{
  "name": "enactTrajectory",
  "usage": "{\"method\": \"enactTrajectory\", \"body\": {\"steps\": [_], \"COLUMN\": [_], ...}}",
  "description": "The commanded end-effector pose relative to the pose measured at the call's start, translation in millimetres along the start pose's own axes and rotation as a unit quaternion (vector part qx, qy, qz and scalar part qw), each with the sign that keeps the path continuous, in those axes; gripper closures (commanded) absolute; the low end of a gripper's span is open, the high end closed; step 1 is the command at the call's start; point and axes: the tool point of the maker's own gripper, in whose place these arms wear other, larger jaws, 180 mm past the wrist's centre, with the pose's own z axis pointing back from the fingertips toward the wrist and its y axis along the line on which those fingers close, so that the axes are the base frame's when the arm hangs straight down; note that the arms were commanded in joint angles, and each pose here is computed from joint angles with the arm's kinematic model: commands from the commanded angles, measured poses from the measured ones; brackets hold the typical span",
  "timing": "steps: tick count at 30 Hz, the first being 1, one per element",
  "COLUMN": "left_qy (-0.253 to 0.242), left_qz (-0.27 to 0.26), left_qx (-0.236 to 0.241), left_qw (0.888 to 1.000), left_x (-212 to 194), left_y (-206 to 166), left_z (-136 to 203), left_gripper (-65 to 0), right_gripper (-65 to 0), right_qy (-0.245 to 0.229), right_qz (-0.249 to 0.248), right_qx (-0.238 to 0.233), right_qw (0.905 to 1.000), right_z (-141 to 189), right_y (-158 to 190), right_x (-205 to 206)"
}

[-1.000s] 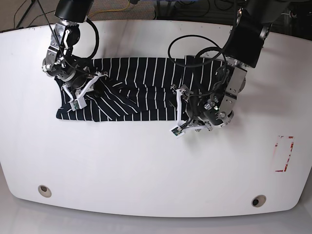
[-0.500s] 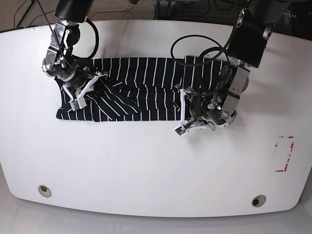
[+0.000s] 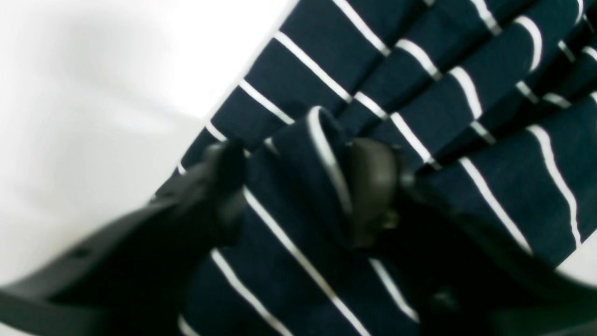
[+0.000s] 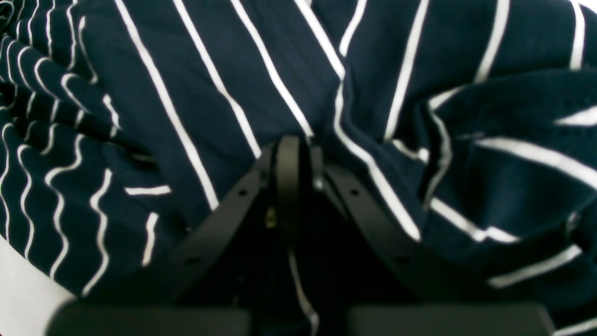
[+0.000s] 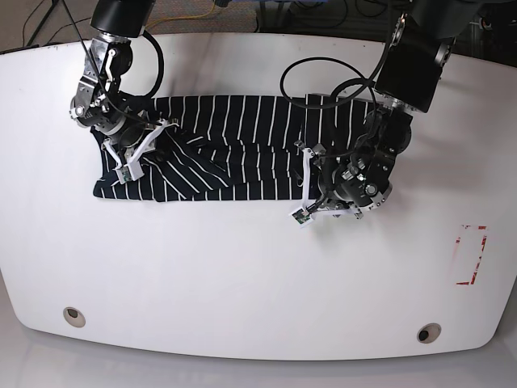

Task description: Layout the t-shirt on the table in an organized manner, then fold the t-shirt properly

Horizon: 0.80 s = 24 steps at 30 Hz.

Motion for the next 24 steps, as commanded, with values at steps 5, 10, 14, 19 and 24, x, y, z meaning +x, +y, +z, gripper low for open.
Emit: {"method": "enactTrajectory", "body": {"steps": [5, 10, 14, 19, 24], "left_qy": [-0.021, -0.021, -0.022, -0.029, -0.037], "left_qz": [-0.007, -0.007, -0.009, -0.011, -0.014], "left_qx": [0.012, 0.012, 0.012, 0.016, 0.023], "left_qw": [1.000, 1.000, 1.000, 0.999, 0.999], "left_x": [15.2, 15.2, 16.4, 23.0, 32.4], "left_y": [9.3, 9.3, 9.2, 13.0, 19.1], "left_z": [7.5, 7.5, 7.7, 10.5, 15.0], "left_gripper": [-14.3, -9.7, -4.6, -1.8, -1.7], "right_gripper": [-2.2, -2.2, -2.2, -2.2, -2.2], "right_qy": [-0.010, -0.010, -0.010, -0.011, -0.011], "right_qz": [0.007, 0.006, 0.006, 0.006, 0.006], "right_qx": [-0.004, -0.005, -0.005, -0.006, -0.006], "right_qw": [0.9999, 0.9999, 0.9999, 0.9999, 0.9999], "right_z": [3.0, 3.2, 3.2, 3.4, 3.4], "right_y": [-3.2, -3.7, -3.7, -4.1, -4.1], "right_x": [9.4, 9.4, 9.4, 9.5, 9.5]}}
